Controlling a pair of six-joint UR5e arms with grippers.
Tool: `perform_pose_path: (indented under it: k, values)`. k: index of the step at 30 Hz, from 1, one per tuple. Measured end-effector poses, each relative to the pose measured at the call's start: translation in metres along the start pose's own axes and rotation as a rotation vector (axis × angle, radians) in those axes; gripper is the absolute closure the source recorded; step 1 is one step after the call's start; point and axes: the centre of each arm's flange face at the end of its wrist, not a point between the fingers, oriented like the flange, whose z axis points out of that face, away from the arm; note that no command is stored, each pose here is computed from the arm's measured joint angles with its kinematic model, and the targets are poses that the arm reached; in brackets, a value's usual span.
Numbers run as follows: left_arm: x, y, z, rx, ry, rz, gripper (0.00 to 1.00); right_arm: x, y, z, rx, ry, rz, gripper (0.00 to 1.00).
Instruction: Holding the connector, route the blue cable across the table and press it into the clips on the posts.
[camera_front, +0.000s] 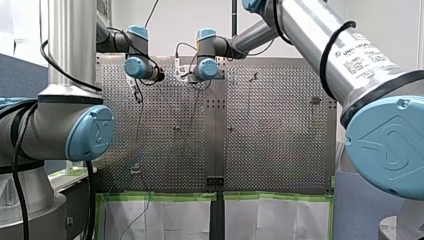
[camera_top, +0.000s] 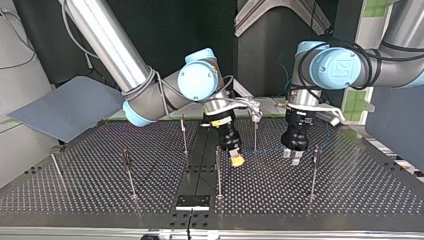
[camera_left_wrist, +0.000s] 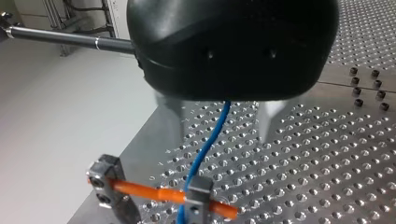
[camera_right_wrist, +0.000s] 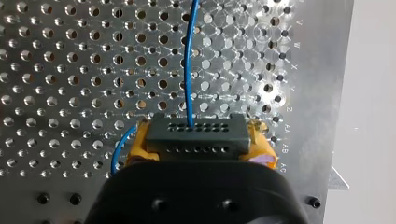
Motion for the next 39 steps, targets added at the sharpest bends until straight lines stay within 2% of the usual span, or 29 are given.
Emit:
perform_pose_path:
  k: [1, 2, 3, 4, 14, 20, 23, 32, 39]
  values:
    - [0.000, 0.000, 0.000, -0.003, -0.001, 0.000, 0.71, 0.000, 0.000, 0.000, 0.001, 0.000, 0.000, 1.00]
    - [0.000, 0.000, 0.000, -0.007, -0.001, -0.001, 0.93, 0.000, -0.001, 0.000, 0.001, 0.000, 0.000, 1.00]
    - [0.000, 0.000, 0.000, -0.009, -0.001, -0.001, 0.93, 0.000, -0.001, 0.000, 0.002, 0.000, 0.001, 1.00]
    - [0.000, 0.000, -0.001, -0.011, 0.000, -0.002, 1.00, 0.000, -0.001, 0.000, 0.002, 0.000, 0.001, 1.00]
    - [0.004, 0.003, -0.004, -0.049, 0.006, -0.003, 1.00, 0.000, -0.004, -0.002, 0.007, -0.003, 0.004, 1.00]
    - [0.016, 0.007, -0.013, -0.090, 0.037, 0.010, 1.00, -0.005, -0.009, -0.005, 0.012, -0.015, 0.018, 1.00]
    - [0.026, 0.008, -0.019, -0.101, 0.050, 0.019, 1.00, -0.013, -0.011, -0.007, 0.011, -0.032, 0.020, 1.00]
    - [0.058, 0.011, -0.034, -0.098, 0.069, 0.017, 1.00, -0.044, -0.010, -0.018, 0.009, -0.096, 0.014, 1.00]
    - [0.090, 0.021, -0.046, -0.129, 0.102, 0.011, 1.00, -0.073, -0.006, -0.028, 0.005, -0.157, 0.017, 1.00]
